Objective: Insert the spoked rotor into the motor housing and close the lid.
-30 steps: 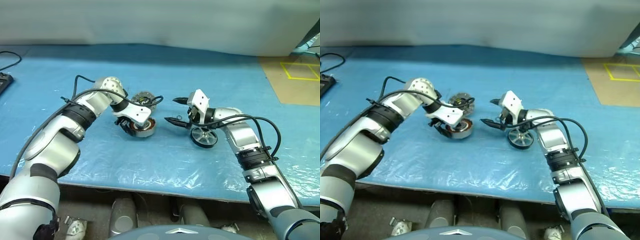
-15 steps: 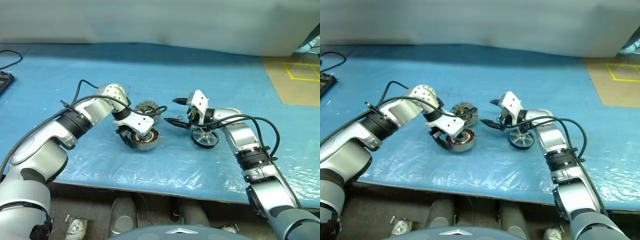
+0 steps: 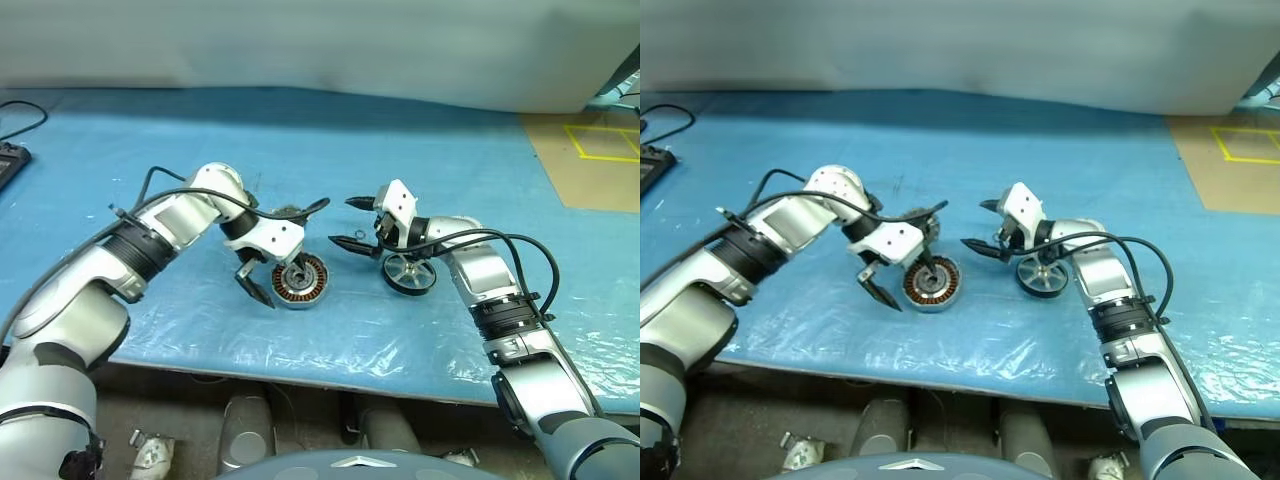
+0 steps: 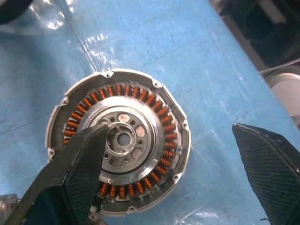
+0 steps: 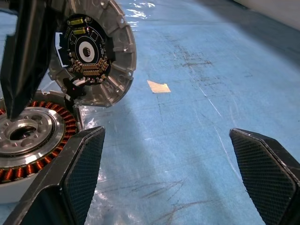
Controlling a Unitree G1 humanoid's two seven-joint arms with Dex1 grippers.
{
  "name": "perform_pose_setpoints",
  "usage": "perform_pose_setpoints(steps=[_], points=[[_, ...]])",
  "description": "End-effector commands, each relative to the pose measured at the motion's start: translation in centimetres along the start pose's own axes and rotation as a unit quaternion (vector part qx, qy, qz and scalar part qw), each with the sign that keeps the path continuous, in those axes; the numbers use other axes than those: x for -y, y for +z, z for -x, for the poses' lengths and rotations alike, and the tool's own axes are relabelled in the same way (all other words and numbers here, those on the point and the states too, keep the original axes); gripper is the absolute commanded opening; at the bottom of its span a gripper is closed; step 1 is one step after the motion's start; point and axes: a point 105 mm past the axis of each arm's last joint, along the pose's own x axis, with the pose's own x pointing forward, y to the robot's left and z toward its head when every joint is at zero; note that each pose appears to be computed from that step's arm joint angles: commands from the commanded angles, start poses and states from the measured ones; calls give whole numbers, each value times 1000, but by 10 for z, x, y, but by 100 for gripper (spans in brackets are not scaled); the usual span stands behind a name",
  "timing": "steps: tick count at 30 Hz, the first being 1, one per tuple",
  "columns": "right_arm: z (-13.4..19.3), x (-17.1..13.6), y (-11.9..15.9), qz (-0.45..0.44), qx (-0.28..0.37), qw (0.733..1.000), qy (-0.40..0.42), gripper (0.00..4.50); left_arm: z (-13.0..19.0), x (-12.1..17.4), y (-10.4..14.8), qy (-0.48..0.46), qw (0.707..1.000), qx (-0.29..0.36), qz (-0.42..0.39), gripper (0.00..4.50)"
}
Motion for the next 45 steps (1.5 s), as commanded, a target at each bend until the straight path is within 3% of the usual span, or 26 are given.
perform_pose_setpoints(steps=[1,10,19,25,33,37,41,45], points=[[1,4,9,0,21,1000,-4,450,19,-1,9,27,999,19,-4,448],[1,5,-6,-18,5,1000,-9,450,51,0,36,82,988,126,24,448],[4,2,-21,-34,-12,999,-13,450,85,8,58,176,955,232,61,448],[4,9,-38,-47,-37,997,-44,450,105,4,34,304,913,243,122,448],[7,20,-54,-56,-70,993,-71,450,96,12,10,419,859,258,142,448],[9,21,-59,-58,-84,992,-69,450,84,24,-5,430,849,261,164,448],[14,21,-64,-60,-102,990,-71,450,74,33,-3,429,840,284,170,448],[19,21,-69,-54,-118,989,-66,323,63,41,2,410,842,298,182,450]])
